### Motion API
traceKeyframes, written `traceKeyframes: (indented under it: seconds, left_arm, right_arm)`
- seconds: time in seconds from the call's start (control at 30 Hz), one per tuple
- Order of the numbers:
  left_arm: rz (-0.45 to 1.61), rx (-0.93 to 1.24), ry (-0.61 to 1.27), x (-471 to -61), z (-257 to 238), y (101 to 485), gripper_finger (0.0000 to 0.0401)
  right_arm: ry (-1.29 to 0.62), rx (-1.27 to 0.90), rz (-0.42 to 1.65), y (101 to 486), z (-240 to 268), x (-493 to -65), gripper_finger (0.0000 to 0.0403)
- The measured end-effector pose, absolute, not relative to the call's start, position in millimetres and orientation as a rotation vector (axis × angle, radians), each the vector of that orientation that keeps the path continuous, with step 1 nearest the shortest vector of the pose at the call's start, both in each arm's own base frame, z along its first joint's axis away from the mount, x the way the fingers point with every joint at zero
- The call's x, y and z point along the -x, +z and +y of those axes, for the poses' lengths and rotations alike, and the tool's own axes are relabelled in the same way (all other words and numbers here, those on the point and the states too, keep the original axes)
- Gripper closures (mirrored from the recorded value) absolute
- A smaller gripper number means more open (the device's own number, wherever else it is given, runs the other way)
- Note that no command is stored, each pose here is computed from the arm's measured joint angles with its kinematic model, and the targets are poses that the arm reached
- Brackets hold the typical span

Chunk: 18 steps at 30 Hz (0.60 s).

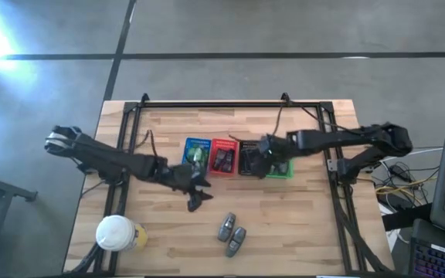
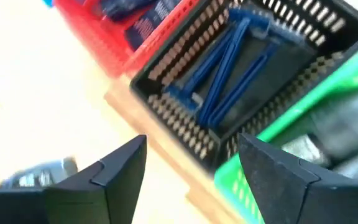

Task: Pick & Place Travel size toiletries
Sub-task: Put the gray deodorant into the green bin

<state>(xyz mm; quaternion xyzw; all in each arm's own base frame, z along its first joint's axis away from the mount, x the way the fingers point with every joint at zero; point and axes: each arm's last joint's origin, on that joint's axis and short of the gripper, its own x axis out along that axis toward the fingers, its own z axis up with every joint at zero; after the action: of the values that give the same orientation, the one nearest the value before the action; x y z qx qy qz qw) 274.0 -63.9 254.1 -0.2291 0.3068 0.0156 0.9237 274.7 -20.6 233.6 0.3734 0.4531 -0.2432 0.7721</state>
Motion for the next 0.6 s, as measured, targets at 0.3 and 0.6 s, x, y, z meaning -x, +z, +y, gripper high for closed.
traceKeyframes:
  seconds: [0.3,0.6]
  left_arm:
    - [0.824,0.640,0.140,-314,-127,240,0.0158]
    - [0.996,0.664,0.290,-357,-160,227,0.0158]
  right_arm:
    - [-0.497,-0.741,0.942,253,48,-248,0.0118]
    - [-0.537,-0.690,0.963,251,88,-225,0.0085]
